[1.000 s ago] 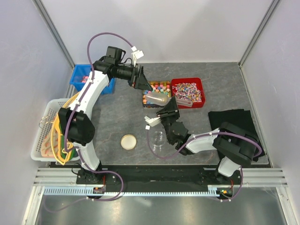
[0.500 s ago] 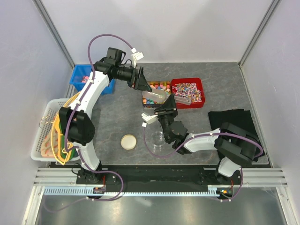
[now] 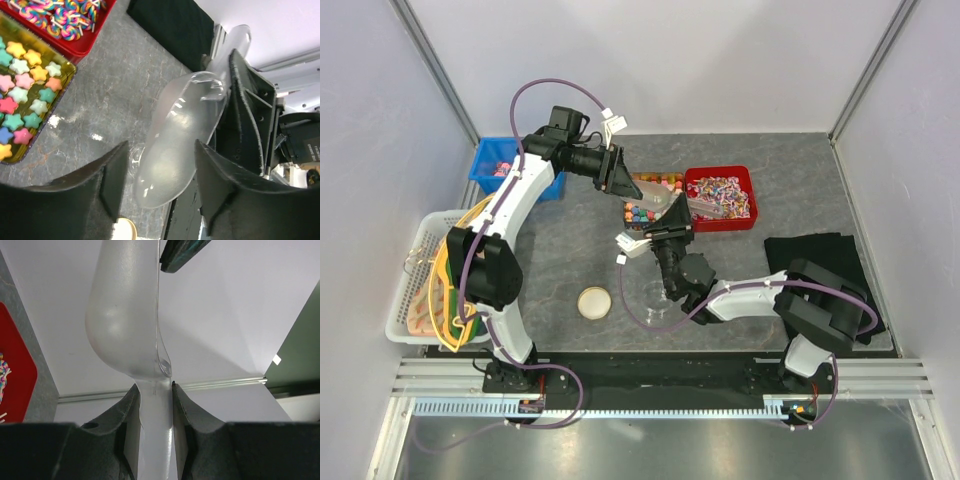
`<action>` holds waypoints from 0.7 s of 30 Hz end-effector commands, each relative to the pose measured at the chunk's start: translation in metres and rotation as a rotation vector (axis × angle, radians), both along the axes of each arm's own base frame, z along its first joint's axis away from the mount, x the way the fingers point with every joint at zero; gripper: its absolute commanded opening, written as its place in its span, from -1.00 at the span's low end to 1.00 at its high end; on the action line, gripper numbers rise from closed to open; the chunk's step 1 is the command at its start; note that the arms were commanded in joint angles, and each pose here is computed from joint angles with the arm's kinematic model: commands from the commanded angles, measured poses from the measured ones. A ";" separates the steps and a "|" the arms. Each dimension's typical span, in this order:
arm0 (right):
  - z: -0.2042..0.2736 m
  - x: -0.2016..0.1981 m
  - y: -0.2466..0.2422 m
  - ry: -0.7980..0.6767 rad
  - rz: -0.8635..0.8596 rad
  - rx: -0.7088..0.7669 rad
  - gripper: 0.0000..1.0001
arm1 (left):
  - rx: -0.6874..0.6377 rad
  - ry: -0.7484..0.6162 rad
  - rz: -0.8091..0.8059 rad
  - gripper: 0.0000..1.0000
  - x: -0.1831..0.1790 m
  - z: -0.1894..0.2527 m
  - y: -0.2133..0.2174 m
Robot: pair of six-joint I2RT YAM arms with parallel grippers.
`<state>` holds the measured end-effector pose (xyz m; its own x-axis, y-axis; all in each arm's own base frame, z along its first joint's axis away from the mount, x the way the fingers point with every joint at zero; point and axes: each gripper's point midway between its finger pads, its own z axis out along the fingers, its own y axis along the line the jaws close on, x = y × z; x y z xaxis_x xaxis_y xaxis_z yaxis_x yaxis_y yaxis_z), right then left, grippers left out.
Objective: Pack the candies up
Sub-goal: Adjust the spatula.
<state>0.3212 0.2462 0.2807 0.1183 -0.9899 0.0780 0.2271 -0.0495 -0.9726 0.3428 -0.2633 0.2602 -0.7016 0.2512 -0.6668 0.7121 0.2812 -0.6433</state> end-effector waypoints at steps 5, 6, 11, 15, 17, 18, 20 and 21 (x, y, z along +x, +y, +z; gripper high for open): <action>0.061 -0.015 -0.026 -0.237 0.005 0.422 -0.99 | -0.064 0.019 -0.056 -0.21 -0.012 0.011 -0.003; 0.061 -0.014 -0.026 -0.236 0.004 0.424 -0.99 | -0.065 0.021 -0.057 -0.24 -0.012 0.011 -0.003; 0.063 -0.011 -0.020 -0.241 0.003 0.429 -0.98 | -0.077 0.040 -0.074 -0.66 -0.014 0.010 -0.005; 0.062 -0.009 -0.017 -0.244 0.005 0.414 -0.62 | -0.081 0.037 -0.080 -0.96 -0.014 0.011 -0.005; 0.058 -0.007 -0.016 -0.239 0.001 0.401 -0.42 | -0.086 0.037 -0.083 -0.96 -0.014 0.012 -0.005; 0.057 -0.007 -0.016 -0.237 0.001 0.399 -0.29 | -0.088 0.038 -0.086 -0.96 -0.015 0.013 -0.006; 0.053 -0.006 -0.014 -0.230 0.002 0.387 -0.12 | -0.086 0.034 -0.084 -0.96 -0.015 0.014 -0.005; 0.051 -0.006 -0.015 -0.226 -0.001 0.387 0.12 | -0.089 0.035 -0.084 -0.96 -0.014 0.014 -0.005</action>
